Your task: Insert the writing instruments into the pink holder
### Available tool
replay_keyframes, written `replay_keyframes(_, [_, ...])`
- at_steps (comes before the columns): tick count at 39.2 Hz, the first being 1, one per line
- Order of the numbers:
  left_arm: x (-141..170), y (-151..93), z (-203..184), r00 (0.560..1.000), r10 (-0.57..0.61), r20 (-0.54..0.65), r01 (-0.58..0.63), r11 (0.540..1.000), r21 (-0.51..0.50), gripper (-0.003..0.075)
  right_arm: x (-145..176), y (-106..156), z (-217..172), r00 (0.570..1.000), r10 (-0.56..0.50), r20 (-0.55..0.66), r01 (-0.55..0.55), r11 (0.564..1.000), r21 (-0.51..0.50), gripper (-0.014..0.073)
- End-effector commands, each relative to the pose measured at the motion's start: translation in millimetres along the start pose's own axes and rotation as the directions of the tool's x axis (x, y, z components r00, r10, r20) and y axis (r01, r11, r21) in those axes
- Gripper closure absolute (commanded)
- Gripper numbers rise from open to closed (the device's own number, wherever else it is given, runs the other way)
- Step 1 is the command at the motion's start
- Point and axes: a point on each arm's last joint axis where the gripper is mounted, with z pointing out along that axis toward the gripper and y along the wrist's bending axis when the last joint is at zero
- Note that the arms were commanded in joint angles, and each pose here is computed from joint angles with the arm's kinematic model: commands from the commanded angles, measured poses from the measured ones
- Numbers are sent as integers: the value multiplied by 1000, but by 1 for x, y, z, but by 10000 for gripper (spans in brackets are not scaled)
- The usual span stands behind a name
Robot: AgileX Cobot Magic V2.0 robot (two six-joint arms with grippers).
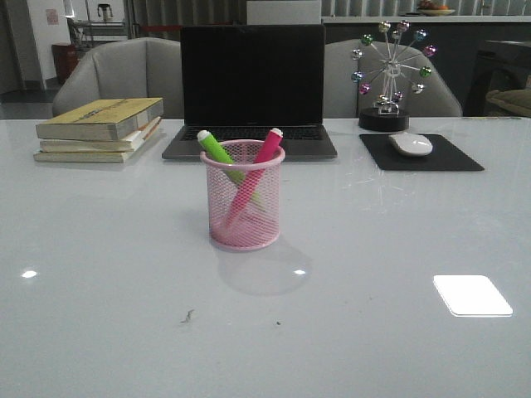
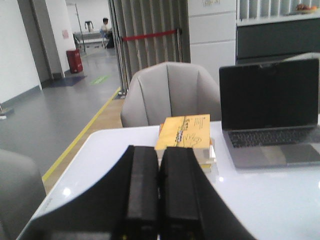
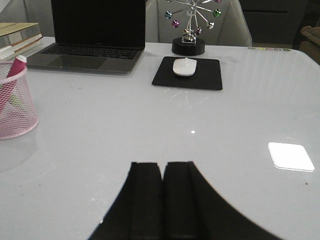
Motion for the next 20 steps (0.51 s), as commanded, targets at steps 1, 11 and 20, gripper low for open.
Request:
replay_keyframes(1, [-21, 2, -16, 986, -42, 164, 44, 999, -4, 629, -9, -1, -2, 994, -6, 111, 5, 1000, 12, 538])
replay_keyframes(11, [1, 0, -40, 974, -46, 221, 48, 999, -5, 629, -9, -1, -2, 994, -6, 111, 5, 1000, 12, 538])
replay_keyframes(20, [46, -4, -47, 980, -47, 194, 48, 999, -5, 629, -9, -1, -2, 994, -6, 111, 5, 1000, 12, 538])
